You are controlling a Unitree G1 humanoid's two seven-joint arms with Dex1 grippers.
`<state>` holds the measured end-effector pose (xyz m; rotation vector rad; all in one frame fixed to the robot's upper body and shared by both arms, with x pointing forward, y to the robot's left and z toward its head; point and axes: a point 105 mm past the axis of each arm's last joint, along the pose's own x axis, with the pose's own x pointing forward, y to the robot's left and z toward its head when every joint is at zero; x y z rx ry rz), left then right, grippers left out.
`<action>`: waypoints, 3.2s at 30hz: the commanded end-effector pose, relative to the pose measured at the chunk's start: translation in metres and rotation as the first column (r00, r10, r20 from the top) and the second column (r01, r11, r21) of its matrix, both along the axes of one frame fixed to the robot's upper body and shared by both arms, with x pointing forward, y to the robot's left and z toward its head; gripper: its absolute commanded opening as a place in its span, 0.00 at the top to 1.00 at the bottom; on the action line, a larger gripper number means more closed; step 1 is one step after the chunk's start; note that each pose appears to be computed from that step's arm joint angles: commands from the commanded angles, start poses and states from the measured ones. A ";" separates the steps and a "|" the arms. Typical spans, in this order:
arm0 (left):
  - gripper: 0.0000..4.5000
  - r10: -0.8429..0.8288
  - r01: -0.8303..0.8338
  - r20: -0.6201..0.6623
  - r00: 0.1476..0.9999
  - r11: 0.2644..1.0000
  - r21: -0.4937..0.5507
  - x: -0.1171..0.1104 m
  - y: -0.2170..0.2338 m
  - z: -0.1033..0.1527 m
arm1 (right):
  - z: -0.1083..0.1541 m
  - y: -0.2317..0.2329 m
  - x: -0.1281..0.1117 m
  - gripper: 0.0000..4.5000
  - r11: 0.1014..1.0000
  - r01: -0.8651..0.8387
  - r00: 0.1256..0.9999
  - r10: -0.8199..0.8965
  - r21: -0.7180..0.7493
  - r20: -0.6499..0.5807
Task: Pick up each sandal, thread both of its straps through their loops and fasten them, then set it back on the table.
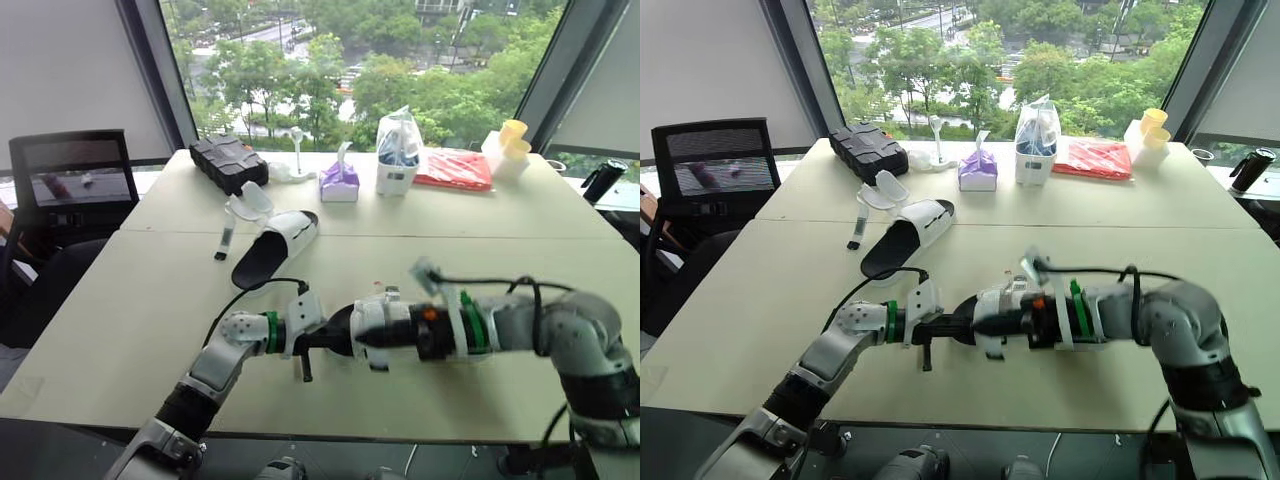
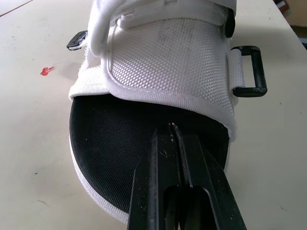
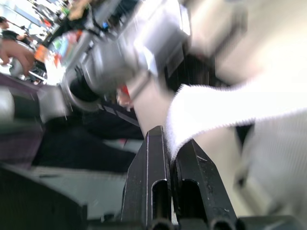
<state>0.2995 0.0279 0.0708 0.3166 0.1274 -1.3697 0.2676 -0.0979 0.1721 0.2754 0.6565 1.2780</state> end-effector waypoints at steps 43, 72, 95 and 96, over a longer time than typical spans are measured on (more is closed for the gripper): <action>1.00 0.036 -0.020 -0.122 0.992 0.992 0.126 -0.013 0.009 -0.043 | -0.032 -0.014 0.039 0.99 0.974 -0.066 0.976 0.108 -0.216 0.189; 1.00 0.037 -0.021 -0.118 0.992 0.991 0.129 -0.012 0.010 -0.042 | -0.023 0.001 0.031 0.99 0.970 -0.117 0.947 0.173 -0.211 0.270; 1.00 0.034 -0.019 -0.121 0.992 0.992 0.124 -0.013 0.008 -0.042 | -0.024 0.002 0.017 0.99 0.944 -0.197 0.896 0.284 -0.266 0.343; 1.00 0.034 -0.019 -0.121 0.992 0.992 0.124 -0.013 0.008 -0.042 | -0.026 0.002 0.017 0.99 0.942 -0.197 0.893 0.287 -0.270 0.348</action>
